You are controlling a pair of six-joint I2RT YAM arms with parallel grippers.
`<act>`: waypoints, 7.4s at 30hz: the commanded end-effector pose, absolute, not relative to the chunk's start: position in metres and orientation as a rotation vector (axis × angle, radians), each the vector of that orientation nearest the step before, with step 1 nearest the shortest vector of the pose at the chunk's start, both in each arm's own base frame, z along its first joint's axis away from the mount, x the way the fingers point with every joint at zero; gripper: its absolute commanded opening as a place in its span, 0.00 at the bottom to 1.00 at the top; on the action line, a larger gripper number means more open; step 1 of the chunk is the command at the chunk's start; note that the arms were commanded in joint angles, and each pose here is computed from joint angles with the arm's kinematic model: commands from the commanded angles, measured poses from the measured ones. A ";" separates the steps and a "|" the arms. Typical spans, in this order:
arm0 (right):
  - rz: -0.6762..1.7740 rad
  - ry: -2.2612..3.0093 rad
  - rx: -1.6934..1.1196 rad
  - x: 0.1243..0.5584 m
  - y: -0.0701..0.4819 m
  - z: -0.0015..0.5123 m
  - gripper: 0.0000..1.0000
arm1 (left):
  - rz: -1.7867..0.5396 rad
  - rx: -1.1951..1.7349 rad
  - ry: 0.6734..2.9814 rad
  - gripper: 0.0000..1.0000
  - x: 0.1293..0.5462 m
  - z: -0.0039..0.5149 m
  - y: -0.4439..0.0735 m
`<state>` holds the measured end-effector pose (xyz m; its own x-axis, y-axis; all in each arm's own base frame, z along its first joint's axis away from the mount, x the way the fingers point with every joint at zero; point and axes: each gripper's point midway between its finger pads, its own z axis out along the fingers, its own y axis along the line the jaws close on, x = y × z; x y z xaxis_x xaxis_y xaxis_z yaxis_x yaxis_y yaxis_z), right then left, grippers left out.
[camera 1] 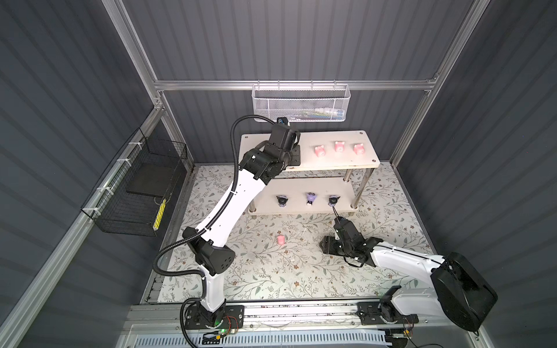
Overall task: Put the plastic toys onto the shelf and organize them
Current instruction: 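Carry the pink pig with the left gripper up over the top shelf, then lower the pink pig beside the other pigs and open the left gripper, then move the open left gripper back down toward the last pink pig on the table, then lower the left gripper onto the last pink pig and grasp it, then lift the pink pig with the left gripper up over the top shelf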
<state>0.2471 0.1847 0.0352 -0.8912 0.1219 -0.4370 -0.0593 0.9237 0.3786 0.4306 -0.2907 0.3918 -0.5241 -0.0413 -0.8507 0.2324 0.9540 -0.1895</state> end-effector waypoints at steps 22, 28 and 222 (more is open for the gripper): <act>0.538 2.638 0.017 0.249 0.189 0.027 0.66 | -0.463 0.147 2.117 0.31 0.438 0.386 -0.314; 0.540 2.642 0.018 0.249 0.189 0.026 0.66 | -0.449 0.148 2.128 0.31 0.440 0.381 -0.313; 0.372 2.490 0.189 0.261 0.142 0.047 0.81 | -0.380 0.143 2.360 0.27 0.237 0.336 -0.207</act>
<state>0.2532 0.1361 0.0373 -0.8168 0.2160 -0.5350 0.0633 0.9552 0.2890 0.2482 -0.2189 0.3329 -0.7180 -0.0999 -0.6888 0.1726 0.9332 -0.3152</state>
